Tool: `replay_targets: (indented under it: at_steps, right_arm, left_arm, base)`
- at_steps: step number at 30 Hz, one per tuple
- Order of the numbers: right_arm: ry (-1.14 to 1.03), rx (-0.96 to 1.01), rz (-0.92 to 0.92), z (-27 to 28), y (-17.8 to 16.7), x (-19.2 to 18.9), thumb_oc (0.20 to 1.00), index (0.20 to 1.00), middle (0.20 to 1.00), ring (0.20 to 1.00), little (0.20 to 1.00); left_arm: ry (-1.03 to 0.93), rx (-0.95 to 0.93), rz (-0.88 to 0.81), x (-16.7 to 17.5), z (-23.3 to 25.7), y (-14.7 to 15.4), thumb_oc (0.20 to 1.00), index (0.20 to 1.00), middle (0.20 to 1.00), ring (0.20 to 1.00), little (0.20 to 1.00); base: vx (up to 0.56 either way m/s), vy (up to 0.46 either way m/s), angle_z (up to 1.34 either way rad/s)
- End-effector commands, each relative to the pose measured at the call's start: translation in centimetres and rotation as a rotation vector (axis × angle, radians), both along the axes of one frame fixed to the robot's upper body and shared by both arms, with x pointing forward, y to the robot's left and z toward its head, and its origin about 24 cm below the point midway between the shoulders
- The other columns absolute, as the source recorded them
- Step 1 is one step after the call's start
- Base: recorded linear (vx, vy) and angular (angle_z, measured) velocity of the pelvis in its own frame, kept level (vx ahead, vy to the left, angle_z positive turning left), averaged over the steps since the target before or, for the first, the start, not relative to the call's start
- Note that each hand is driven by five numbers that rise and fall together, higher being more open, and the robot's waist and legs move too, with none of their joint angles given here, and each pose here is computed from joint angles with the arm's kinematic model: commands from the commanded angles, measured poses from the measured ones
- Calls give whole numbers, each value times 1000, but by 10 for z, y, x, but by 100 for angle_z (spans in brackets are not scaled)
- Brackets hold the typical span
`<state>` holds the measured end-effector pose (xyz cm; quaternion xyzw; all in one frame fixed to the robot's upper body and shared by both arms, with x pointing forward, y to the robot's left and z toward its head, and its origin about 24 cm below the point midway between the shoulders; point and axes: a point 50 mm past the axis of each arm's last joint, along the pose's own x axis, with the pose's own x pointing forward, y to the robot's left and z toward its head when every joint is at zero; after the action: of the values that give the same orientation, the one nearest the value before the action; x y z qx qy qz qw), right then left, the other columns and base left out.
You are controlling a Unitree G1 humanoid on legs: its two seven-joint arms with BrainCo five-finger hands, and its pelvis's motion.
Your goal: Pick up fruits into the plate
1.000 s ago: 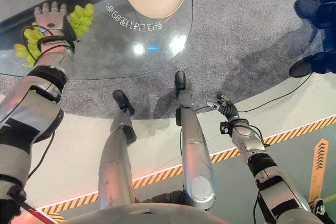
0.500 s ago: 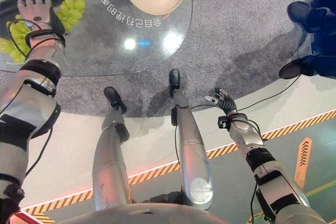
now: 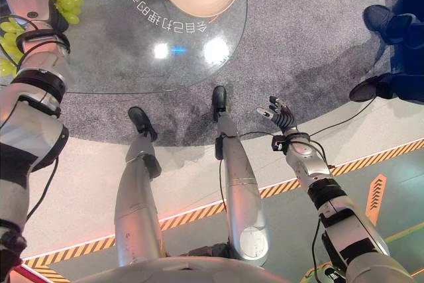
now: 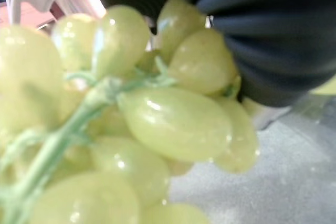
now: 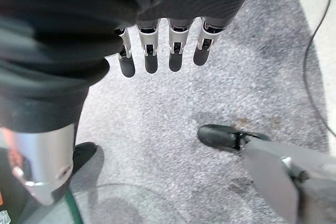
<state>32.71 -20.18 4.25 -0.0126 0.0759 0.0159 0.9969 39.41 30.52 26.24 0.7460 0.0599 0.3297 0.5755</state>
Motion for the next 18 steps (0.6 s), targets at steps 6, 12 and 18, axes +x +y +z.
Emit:
replay_targets:
  at_steps: [6,12,18]
  right_arm:
    - [-81,17,3,16,-1,1,1000,1000,1000,1000,1000]
    - [-88,16,49,6,12,-15,1000,1000,1000,1000,1000]
    - [-98,-57,124,4,10,-32,1000,1000,1000,1000,1000]
  left_arm:
    - [25,-217,-35,-13,-70,20,200,200,200,200,200]
    - [-253,-576,-353,-9,-75,-3,200,200,200,200,200]
    - [-365,-753,-588,-17,-81,-26,200,200,200,200,200]
  base:
    - [0,0,0]
    - [-6,0,0]
    - [-32,28,4]
